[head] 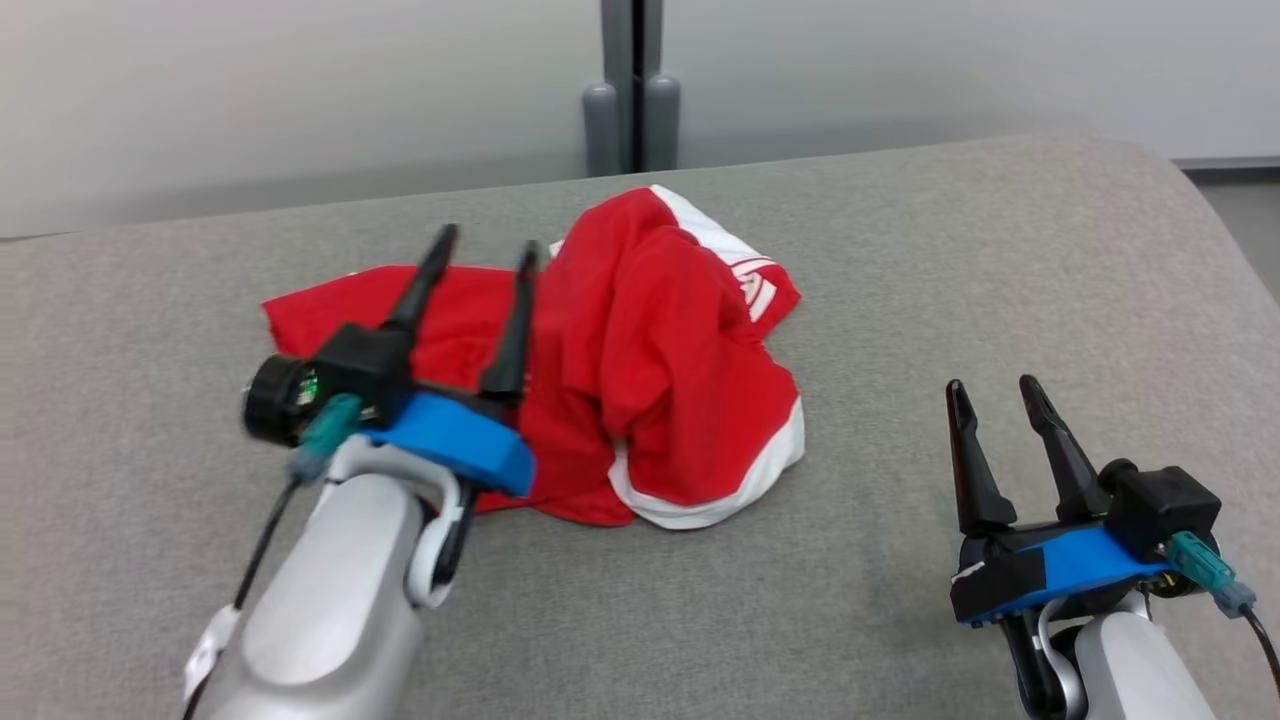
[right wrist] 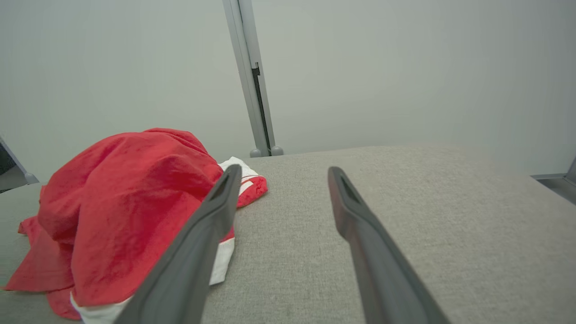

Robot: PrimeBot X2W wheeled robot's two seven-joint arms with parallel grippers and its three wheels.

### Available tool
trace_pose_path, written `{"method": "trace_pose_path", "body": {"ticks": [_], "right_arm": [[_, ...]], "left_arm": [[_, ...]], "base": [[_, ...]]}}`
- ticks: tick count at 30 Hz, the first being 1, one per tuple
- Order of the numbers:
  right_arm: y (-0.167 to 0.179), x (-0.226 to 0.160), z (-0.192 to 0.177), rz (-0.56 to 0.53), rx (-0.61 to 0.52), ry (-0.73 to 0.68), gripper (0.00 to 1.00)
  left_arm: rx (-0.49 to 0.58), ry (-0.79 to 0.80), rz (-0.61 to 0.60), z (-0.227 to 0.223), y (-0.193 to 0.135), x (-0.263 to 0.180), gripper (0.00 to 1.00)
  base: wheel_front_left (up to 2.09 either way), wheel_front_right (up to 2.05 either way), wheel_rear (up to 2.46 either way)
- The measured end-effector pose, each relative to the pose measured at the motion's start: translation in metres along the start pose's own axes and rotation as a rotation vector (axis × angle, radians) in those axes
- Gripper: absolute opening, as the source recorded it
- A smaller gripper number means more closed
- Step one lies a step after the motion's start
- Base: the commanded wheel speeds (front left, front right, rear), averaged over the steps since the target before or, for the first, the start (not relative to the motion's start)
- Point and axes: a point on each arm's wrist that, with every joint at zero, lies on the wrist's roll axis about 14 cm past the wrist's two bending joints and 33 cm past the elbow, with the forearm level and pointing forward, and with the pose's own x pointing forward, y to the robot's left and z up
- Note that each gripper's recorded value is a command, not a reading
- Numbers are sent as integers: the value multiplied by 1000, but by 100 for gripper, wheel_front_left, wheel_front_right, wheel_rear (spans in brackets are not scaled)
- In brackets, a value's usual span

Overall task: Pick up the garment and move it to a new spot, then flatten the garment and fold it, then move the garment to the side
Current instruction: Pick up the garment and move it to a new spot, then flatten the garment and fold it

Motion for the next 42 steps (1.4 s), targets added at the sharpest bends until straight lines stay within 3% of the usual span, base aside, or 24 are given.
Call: {"method": "trace_pose_path", "body": {"ticks": [8,16,23,27,38,42], "right_arm": [[24,11,-1,66,-2,-3,100],[37,10,-1,102,-6,-5,100],[29,-9,-12,80,-12,36,100],[29,-12,-14,79,-12,42,100],[29,-14,-15,80,-13,46,100],[26,-11,-13,73,-13,42,100]], "left_arm": [[80,-138,298,43,86,-63,100],[119,-94,487,31,123,-135,100],[73,21,542,-9,115,-185,100],[64,30,550,-13,114,-190,100],[55,44,525,-19,111,-181,100],[69,-15,436,-1,99,-142,100]], "base": [[0,0,0],[0,0,0],[0,0,0],[0,0,0],[0,0,0],[0,0,0]]}}
